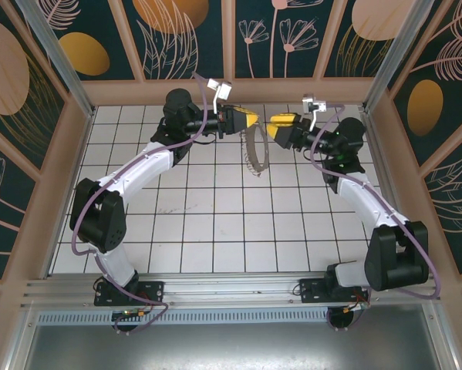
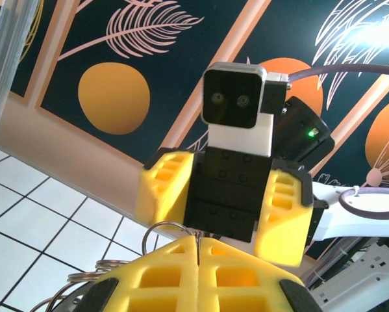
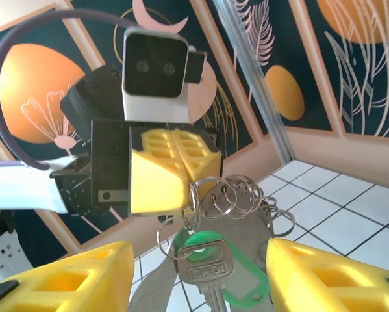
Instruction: Put the keys on the keyring
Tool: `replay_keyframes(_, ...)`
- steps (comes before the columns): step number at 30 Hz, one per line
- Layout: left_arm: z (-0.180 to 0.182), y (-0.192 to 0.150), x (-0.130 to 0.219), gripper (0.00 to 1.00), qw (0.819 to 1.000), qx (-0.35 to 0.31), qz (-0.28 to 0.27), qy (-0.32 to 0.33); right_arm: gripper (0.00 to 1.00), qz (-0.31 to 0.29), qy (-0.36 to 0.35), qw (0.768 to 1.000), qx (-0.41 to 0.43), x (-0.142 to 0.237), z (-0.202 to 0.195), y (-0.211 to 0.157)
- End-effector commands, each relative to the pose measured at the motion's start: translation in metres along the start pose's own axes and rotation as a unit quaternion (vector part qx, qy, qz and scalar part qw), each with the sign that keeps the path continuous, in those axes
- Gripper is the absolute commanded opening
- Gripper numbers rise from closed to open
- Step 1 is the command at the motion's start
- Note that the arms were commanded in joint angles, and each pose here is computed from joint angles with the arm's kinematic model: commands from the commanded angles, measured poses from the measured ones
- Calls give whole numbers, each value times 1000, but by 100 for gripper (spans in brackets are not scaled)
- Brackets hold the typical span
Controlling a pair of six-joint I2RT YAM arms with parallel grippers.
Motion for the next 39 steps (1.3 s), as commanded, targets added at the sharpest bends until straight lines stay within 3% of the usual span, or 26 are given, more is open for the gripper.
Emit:
replay_keyframes(1, -29, 26, 2, 0, 998, -49, -19, -33, 56, 24, 26, 999, 21, -12, 4, -6)
replay_keyframes(5, -34, 26, 2, 0, 998, -50, -16, -46, 56, 40, 39, 998, 17, -23, 3, -14)
replay_keyframes(7, -35, 26, 2, 0, 997, -49, -14, -49, 51, 44, 45, 998, 13, -27, 2, -17)
replay_keyframes(8, -35, 26, 2, 0, 997, -50, -14, -49, 47, 45, 49, 998, 11, -28, 3, -17)
replay_keyframes(11, -36, 28, 3, 0, 997, -51, -17, -48, 19, 49, 51, 997, 6, -29, 2, -21)
replay_keyframes(14, -35, 29, 3, 0, 998, -51, -21, -39, 11, 52, 47, 998, 4, -27, 3, -24)
replay_keyframes(16, -34, 30, 4, 0, 998, -52, -25, -33, 10, 53, 44, 998, 3, -24, 4, -27)
replay_keyframes(20, -35, 34, 4, 0, 998, -54, -31, -29, 20, 49, 33, 998, -1, -19, 6, -34)
replay_keyframes(23, -36, 35, 4, 0, 997, -53, -34, -31, 22, 44, 32, 999, -2, -18, 7, -34)
replay_keyframes(24, -36, 35, 4, 0, 997, -53, -36, -32, 21, 43, 33, 999, -3, -19, 8, -33)
replay_keyframes(28, -36, 35, 4, 0, 997, -51, -37, -33, 0, 42, 39, 998, -3, -21, 8, -30)
replay_keyframes(39, -35, 35, 5, 0, 997, -51, -45, -27, 0, 66, 62, 996, -7, -44, 14, -42)
Point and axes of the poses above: each hand's point on the last joint's axis, 136 mm out from that joint toward the fingers, its own x axis back along the fingers, its own z axis along the line the jaws close on, y = z × x, the point moved 3 cm from there along x, back along the fingers, and after that the axes turned 8 degrees about -x, right-handed, at the moved point
